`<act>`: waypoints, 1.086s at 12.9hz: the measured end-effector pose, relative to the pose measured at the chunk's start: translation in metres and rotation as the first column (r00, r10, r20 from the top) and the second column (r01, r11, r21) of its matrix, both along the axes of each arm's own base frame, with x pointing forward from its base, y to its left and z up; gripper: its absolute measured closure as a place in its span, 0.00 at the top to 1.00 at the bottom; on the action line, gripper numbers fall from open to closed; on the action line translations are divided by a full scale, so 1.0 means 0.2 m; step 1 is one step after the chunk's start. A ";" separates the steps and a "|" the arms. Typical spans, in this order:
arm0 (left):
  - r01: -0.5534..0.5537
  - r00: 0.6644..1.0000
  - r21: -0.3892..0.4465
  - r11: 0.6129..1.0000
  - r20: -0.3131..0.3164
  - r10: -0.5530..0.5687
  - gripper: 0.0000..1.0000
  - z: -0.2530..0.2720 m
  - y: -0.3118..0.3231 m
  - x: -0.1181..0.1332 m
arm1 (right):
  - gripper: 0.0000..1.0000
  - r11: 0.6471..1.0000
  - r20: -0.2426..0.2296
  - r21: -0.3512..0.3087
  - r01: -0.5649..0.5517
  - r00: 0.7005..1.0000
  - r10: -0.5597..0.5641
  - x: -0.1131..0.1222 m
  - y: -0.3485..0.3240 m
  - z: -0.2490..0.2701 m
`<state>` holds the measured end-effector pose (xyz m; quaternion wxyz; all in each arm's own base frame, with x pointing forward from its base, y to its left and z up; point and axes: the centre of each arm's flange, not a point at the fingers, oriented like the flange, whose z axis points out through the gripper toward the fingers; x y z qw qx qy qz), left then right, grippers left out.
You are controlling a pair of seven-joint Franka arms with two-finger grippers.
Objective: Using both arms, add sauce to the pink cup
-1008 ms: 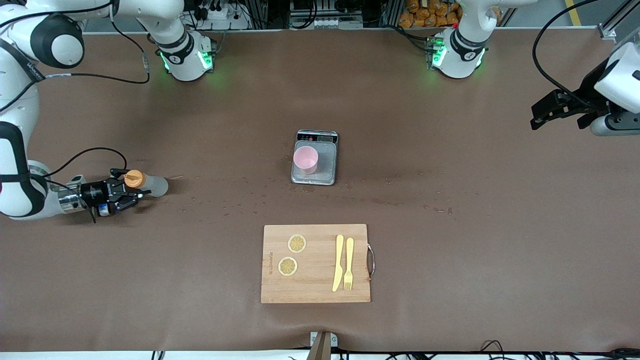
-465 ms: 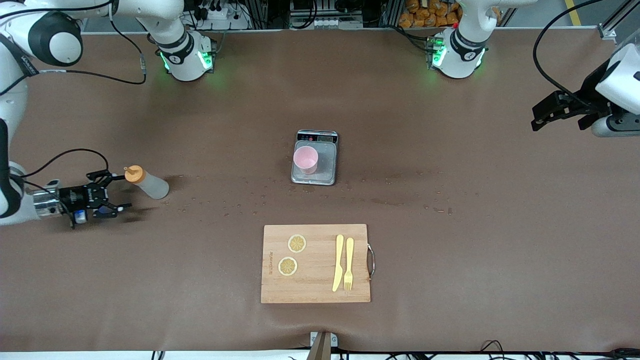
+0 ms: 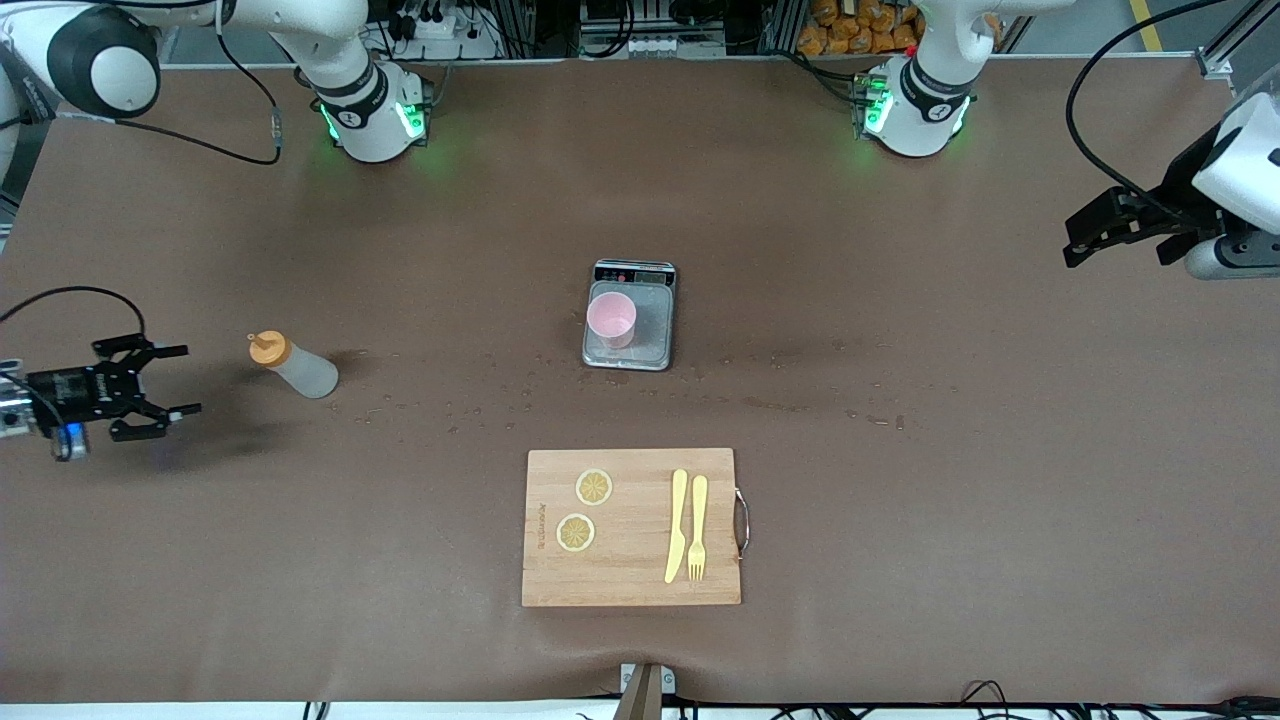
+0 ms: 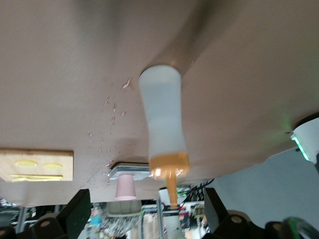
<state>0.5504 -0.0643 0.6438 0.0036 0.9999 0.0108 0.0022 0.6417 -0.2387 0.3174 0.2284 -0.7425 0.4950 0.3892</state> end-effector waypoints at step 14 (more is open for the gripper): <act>-0.022 1.000 0.000 1.000 -0.007 0.022 1.00 -0.03 0.06 0.03 | 1.00 0.859 0.265 -0.299 -0.415 0.829 0.492 -0.06 1.17 1.30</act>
